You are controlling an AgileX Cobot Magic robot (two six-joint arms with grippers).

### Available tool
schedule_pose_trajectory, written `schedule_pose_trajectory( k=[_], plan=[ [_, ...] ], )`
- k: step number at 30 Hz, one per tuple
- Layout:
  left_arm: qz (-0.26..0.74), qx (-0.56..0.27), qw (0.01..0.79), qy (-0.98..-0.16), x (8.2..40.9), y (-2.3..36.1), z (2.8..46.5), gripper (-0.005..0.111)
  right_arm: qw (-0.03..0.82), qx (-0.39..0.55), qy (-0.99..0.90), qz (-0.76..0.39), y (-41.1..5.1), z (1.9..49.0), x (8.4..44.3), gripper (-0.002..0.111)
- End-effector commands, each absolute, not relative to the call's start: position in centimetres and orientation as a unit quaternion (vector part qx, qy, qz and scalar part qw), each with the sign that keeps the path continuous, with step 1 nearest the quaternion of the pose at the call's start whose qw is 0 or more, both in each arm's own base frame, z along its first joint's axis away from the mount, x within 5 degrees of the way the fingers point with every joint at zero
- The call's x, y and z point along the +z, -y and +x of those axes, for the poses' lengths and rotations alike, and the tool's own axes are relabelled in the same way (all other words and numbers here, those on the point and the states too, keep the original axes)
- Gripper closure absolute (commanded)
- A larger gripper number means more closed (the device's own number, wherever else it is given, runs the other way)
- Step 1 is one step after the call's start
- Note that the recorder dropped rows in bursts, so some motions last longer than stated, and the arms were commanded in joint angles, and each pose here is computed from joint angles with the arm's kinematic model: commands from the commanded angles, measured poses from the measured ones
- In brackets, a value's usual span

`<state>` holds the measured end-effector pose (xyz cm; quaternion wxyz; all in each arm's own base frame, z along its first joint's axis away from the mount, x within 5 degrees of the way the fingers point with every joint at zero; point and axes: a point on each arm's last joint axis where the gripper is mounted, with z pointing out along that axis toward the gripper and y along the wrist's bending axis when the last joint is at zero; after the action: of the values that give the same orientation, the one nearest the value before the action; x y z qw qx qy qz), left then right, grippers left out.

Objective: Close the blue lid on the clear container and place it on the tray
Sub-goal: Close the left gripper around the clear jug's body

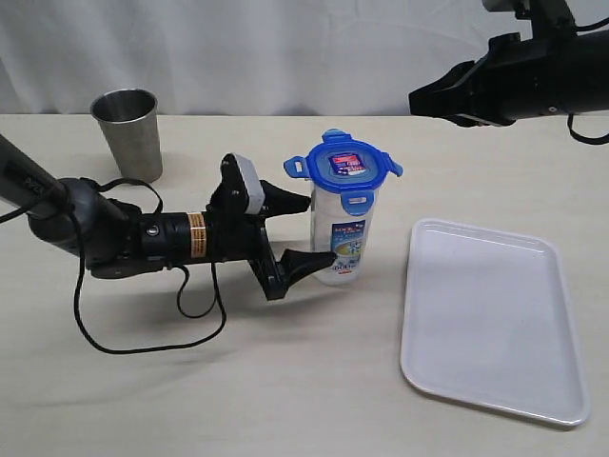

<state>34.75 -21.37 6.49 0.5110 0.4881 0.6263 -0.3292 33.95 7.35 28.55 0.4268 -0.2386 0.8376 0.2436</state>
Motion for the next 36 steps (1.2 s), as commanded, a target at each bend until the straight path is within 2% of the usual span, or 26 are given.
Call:
schedule_pose_trajectory(
  k=[1, 18, 25, 29, 36],
  plan=[
    [0.504, -0.335, 0.509, -0.612, 6.7, 22.5, 34.5, 0.018, 0.428, 0.243, -0.837, -0.24, -7.2, 33.8, 28.6, 0.089],
    [0.459, -0.378, 0.567, -0.57, 8.7, 24.0, 34.6, 0.018, 0.426, 0.244, -0.837, -0.241, -7.2, 33.8, 28.5, 0.089],
    [0.472, -0.369, 0.55, -0.581, 8.3, 25.0, 34.0, 0.018, 0.424, 0.245, -0.838, -0.242, -7.2, 33.8, 28.5, 0.089],
    [0.474, -0.348, 0.533, -0.609, 7.7, 25.5, 35.2, 0.018, 0.424, 0.246, -0.838, -0.242, -7.2, 33.8, 28.5, 0.089],
    [0.48, -0.344, 0.541, -0.598, 7.3, 25.7, 35.6, 0.018, 0.421, 0.244, -0.841, -0.238, -7.1, 33.7, 28.2, 0.089]
  ],
)
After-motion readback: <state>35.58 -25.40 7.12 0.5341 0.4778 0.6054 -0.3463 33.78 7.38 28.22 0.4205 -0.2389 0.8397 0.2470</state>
